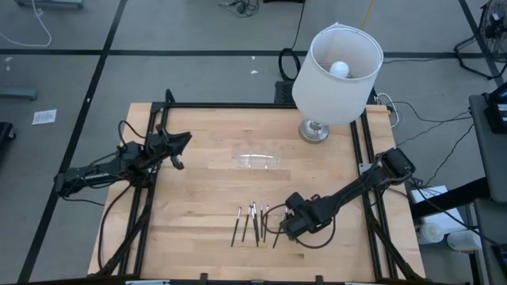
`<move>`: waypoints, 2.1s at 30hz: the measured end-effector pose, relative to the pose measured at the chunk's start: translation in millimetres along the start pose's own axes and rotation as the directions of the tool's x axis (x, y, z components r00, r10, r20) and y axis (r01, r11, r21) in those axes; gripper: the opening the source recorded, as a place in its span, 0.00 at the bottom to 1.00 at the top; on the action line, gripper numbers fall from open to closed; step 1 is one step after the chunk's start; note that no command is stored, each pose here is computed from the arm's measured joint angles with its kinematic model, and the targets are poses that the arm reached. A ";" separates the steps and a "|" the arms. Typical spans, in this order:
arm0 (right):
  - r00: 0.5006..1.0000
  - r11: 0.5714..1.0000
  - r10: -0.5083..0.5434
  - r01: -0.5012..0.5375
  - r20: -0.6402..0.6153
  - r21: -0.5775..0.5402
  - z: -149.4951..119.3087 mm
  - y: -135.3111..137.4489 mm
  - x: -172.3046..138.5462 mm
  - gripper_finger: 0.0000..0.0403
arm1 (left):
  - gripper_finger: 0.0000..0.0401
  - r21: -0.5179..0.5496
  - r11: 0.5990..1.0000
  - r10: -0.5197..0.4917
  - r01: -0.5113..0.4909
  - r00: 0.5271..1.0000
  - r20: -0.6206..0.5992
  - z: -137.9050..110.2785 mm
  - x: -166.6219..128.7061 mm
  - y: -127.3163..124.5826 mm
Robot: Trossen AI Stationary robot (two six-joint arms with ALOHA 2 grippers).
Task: Put items in baskets/containers
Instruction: Put the black liner brush transparent organizer
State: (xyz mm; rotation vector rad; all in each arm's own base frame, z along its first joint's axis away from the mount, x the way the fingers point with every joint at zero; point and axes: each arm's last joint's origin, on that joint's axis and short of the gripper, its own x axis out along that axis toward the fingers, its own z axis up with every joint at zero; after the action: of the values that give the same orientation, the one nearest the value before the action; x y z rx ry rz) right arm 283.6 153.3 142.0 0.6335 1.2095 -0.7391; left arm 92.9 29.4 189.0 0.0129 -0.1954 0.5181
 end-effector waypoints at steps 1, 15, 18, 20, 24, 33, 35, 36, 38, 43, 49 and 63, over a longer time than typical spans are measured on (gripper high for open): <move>1.000 1.000 -0.005 0.005 -0.002 -0.002 -0.4 0.5 1.9 0.50 | 0.15 0.000 1.000 0.000 0.000 1.000 0.000 0.0 0.0 0.0; 0.998 0.993 -0.057 0.054 -0.030 -0.105 2.0 -1.7 12.0 0.42 | 0.15 -0.022 1.000 -0.001 0.000 1.000 -0.022 -2.2 0.0 0.0; 0.998 0.991 -0.062 0.058 -0.030 -0.123 2.6 -2.3 12.4 0.33 | 0.15 -0.024 1.000 -0.001 0.000 1.000 -0.021 -2.1 0.0 0.0; 0.998 0.989 -0.065 0.061 -0.020 -0.135 2.9 -2.5 12.6 0.25 | 0.15 -0.024 1.000 -0.001 0.001 1.000 -0.022 -2.2 0.0 -0.1; 0.997 0.985 -0.075 0.072 -0.013 -0.156 2.8 -3.5 12.7 0.11 | 0.15 -0.024 1.000 -0.001 0.001 1.000 -0.022 -2.2 0.0 -0.1; 0.998 0.972 -0.063 0.060 -0.005 -0.227 4.1 -3.9 9.3 0.02 | 0.15 -0.024 1.000 -0.001 0.000 1.000 -0.022 -2.2 0.0 -0.1; 0.999 0.970 -0.046 0.046 0.005 -0.240 5.0 -4.8 4.1 0.01 | 0.15 -0.023 1.000 -0.001 0.001 1.000 -0.022 -2.2 0.0 -0.1; 0.999 0.969 -0.038 0.042 0.021 -0.242 6.0 -5.6 0.7 0.01 | 0.15 -0.023 1.000 -0.001 0.000 1.000 -0.022 -2.2 0.0 0.0; 0.998 0.973 -0.002 0.018 0.066 -0.232 10.1 -7.3 -12.3 0.01 | 0.15 -0.023 1.000 -0.001 0.000 1.000 -0.021 -2.1 0.0 0.0; 0.969 0.966 0.091 -0.030 0.228 -0.256 16.0 -14.0 -50.8 0.00 | 0.15 -0.023 1.000 -0.001 0.000 1.000 -0.021 -2.1 0.0 0.0; 0.818 0.921 0.243 -0.025 0.522 -0.389 24.4 -19.0 -100.8 0.00 | 0.15 -0.015 1.000 -0.011 0.011 1.000 -0.029 -2.9 0.0 -0.3; 0.256 0.697 0.659 0.144 0.707 -0.702 69.6 -14.0 -150.5 0.00 | 0.15 0.014 0.927 -0.375 0.375 0.927 0.017 1.1 0.3 -11.6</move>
State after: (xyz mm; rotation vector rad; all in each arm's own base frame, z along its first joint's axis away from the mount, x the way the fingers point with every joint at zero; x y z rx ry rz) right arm 286.2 115.6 304.1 -0.2768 0.0747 -0.1760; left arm 98.7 19.4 190.6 0.0644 -0.2037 0.1360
